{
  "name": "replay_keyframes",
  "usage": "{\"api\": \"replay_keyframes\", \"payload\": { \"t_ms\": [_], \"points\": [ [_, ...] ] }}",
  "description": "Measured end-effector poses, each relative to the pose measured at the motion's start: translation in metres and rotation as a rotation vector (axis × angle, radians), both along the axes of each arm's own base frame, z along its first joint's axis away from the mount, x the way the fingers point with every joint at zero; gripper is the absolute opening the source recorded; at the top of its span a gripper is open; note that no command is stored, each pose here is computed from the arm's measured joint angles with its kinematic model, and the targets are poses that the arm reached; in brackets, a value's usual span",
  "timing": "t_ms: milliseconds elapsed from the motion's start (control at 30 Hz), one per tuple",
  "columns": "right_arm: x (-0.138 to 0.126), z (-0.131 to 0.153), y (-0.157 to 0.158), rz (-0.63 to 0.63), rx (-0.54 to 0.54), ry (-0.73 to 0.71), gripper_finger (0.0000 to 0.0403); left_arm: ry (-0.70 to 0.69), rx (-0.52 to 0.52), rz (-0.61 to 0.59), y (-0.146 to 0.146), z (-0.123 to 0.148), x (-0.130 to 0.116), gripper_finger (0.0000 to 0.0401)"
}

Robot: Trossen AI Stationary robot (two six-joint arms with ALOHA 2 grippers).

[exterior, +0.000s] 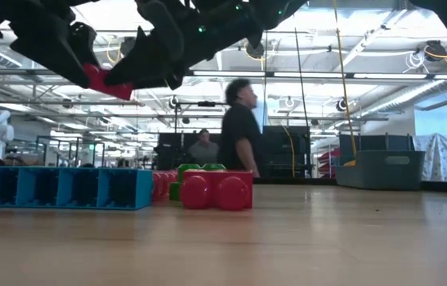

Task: Sort blocks by size
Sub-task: Put the two stud red game piece into the white bin

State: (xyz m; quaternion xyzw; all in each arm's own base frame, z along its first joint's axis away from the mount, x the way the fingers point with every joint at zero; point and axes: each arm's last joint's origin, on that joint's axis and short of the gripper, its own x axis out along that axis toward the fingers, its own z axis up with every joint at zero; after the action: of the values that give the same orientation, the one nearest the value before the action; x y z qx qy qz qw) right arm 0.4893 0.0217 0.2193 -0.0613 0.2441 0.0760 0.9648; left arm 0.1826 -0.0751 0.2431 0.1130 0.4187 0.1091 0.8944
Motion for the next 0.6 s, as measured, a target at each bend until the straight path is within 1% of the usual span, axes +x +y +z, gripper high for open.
{"api": "replay_keyframes", "payload": {
  "t_ms": [233,300,400,600],
  "points": [
    [-0.0001,0.0,0.001,0.004,0.001,0.0,0.0147,-0.009,0.006,-0.017,-0.0014,-0.0002,0.0028,0.028],
    [-0.0001,-0.0001,0.001,0.002,0.004,0.002,0.0147,-0.018,0.002,-0.025,-0.0019,0.0005,0.0037,0.0273],
    [-0.0001,-0.0001,0.001,0.002,0.004,0.002,0.0147,-0.017,-0.009,-0.041,-0.0014,0.0009,0.0052,0.025],
    [0.0,0.0,0.0007,-0.005,0.002,0.001,0.0148,-0.012,-0.013,-0.018,0.0035,0.0006,0.0071,0.0185]
  ]
}}
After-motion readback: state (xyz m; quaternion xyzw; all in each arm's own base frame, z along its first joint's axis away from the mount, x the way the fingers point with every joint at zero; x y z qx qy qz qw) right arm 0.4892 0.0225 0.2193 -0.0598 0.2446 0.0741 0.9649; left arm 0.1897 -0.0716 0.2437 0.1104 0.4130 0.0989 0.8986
